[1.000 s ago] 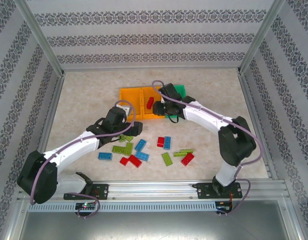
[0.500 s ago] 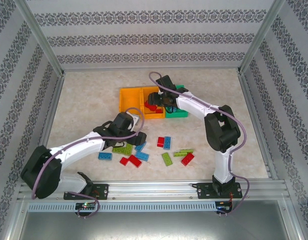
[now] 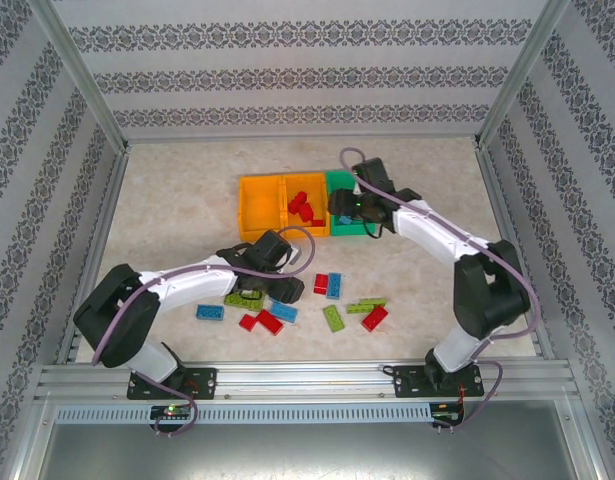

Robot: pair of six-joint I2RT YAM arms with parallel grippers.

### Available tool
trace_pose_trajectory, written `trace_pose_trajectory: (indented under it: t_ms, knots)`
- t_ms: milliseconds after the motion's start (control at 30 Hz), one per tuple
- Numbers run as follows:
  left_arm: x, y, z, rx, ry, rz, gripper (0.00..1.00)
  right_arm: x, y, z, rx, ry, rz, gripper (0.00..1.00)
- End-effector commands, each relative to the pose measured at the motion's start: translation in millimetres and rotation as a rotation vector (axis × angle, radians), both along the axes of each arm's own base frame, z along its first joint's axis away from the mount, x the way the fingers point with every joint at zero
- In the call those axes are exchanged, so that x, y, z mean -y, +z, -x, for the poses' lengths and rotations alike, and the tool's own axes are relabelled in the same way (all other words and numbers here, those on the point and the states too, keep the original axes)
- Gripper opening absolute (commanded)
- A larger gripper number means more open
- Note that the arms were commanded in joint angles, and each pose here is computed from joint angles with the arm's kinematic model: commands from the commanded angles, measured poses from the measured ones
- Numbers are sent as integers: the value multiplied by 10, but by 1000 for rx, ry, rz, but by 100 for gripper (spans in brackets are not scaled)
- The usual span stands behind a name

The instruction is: Sort the legos into containers by color

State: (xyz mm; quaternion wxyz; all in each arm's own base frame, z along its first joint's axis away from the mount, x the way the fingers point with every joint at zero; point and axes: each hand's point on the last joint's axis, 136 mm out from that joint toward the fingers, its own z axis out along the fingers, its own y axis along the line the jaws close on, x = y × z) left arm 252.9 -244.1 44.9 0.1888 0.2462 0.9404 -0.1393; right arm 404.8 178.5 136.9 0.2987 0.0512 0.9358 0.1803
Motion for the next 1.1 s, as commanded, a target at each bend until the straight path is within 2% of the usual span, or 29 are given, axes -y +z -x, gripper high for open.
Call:
trace_pose_trajectory:
  t_ms: [0,133,400,533,767,933,1067]
  knots:
    - [1,-64,40,-34,-30,-51,76,172,-8,154,12,-2,36,70]
    - [30,-176,15,-63,-37,-79,72,328,-135,405,-32,-7,88,73]
    - [41,-277,-57,-79,-31,-123,41,605,-308,734,-68,-63,97,74]
    - [66,-210,-139,-56,-11,-122,30,704,-354,897,-83,-82,99,74]
    - [370,316,-486,57,-18,-35,26,915,-416,1196,-91,-138,116,75]
    - [775,796,-949,167,-40,54,27,1007,-473,1399,-87,-179,78,75]
    - [1060,951,-1366,197,-48,112,26,969,-554,1535,-122,-165,37,75]
